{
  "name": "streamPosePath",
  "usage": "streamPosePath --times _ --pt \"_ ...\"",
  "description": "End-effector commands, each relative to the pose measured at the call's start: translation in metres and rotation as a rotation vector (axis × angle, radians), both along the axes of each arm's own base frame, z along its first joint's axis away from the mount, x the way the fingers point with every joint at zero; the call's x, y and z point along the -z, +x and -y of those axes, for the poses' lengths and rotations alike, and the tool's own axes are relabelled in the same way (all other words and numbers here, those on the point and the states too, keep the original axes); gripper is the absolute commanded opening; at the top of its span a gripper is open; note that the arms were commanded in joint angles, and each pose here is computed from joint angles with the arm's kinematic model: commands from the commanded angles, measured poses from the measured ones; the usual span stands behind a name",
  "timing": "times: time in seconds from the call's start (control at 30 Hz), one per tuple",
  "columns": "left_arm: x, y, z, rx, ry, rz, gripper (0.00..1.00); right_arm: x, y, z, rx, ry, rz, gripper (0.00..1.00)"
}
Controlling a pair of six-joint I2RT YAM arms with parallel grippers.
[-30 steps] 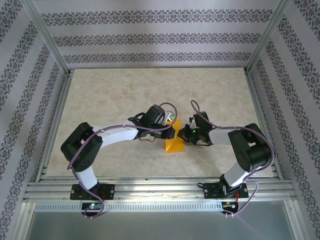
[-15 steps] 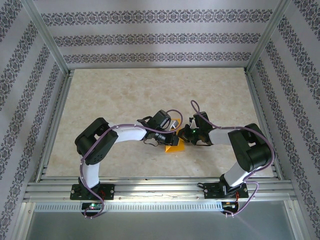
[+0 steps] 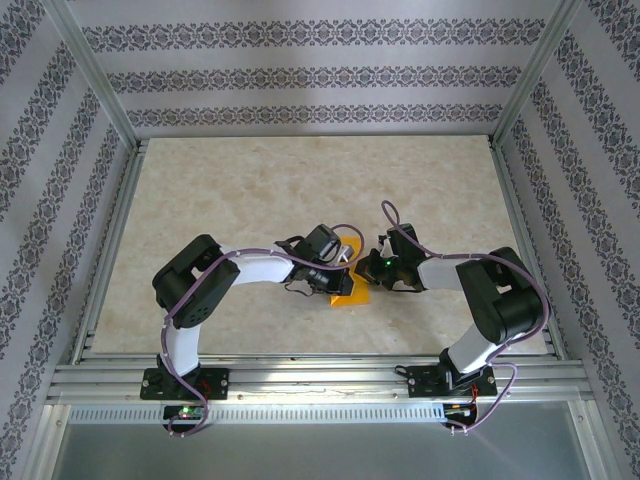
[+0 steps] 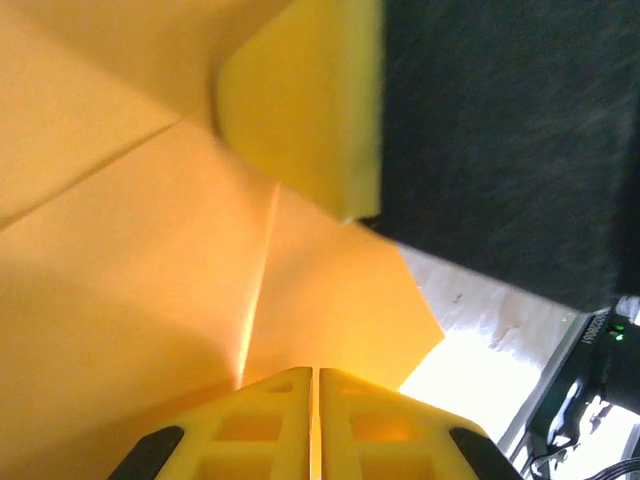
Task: Fold a paper plane with a square sheet of paper (pick it up from the middle)
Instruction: Fold the triangle a second time at the center of the table.
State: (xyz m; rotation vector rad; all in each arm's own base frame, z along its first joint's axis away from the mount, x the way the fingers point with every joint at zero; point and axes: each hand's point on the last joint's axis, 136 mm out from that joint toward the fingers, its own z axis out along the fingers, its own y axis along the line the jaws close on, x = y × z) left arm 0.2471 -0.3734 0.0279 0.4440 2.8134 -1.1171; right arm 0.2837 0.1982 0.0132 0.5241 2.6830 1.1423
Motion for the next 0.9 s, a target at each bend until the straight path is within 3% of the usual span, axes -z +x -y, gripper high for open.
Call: streamPosePath --times 0.0,0.87 --pt "0.016 -0.013 -0.011 0.018 0.058 -0.023 0.09 0.038 -0.028 0.024 0.033 -0.109 -0.141 0.00" --pt "0.013 -0.056 -0.059 -0.023 0.091 -0.055 0.06 0.046 -0.032 0.030 0.043 -0.120 -0.167 0.00"
